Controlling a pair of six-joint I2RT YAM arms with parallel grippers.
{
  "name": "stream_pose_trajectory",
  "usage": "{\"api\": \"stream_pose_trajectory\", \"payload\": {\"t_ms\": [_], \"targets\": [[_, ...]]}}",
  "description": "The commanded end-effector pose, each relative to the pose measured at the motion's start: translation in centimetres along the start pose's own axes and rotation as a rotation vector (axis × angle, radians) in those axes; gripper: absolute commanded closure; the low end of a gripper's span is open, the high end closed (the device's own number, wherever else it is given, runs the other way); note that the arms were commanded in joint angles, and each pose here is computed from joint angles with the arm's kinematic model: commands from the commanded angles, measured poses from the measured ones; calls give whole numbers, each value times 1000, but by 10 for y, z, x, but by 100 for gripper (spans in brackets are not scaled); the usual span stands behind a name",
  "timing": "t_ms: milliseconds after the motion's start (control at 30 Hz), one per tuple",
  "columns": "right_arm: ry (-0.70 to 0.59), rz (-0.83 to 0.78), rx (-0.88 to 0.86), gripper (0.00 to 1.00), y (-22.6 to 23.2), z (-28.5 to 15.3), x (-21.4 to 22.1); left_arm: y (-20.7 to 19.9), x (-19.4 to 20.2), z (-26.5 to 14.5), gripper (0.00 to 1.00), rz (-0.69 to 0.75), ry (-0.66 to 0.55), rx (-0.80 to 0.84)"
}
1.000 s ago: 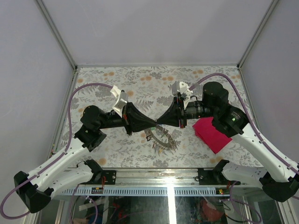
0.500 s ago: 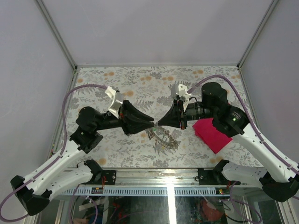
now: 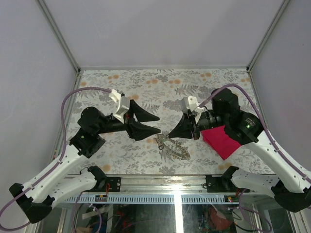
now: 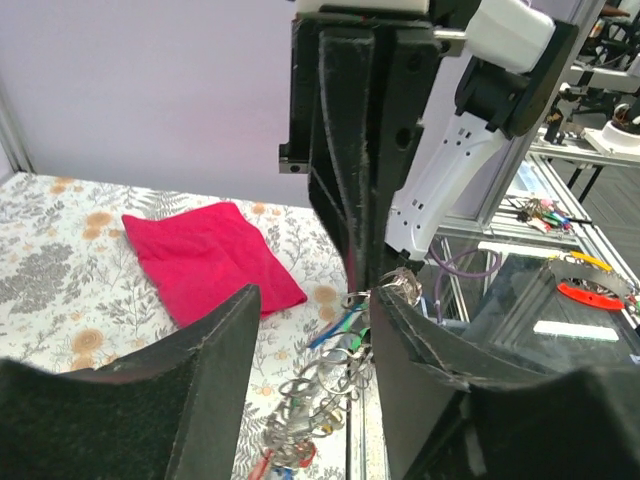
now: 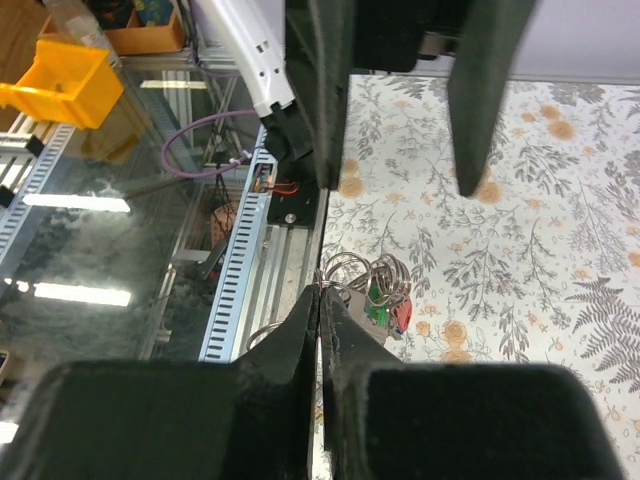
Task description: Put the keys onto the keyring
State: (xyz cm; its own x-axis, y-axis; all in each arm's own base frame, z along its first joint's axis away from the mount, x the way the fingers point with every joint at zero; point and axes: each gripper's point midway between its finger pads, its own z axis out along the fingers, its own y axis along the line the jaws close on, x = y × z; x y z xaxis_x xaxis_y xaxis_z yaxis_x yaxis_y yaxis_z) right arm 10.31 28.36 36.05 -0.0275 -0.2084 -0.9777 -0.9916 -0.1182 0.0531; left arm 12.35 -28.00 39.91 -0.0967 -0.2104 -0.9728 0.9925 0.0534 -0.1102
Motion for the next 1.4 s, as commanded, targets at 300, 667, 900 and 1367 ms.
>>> {"api": "stream_pose_trajectory", "payload": {"t_ms": [300,667,900,1367], "targets": [[-45,-148,-134,100,35,-11,-9,-9,16,6,45,202,108,177],[-42,-139,-183,100,39,-9,-8,-21,32,17,66,169,170,413],[-37,-142,-182,100,34,-6,-8,-31,38,18,66,151,183,494],[-50,-147,-194,100,31,-2,-12,-38,51,29,60,119,202,531]]}}
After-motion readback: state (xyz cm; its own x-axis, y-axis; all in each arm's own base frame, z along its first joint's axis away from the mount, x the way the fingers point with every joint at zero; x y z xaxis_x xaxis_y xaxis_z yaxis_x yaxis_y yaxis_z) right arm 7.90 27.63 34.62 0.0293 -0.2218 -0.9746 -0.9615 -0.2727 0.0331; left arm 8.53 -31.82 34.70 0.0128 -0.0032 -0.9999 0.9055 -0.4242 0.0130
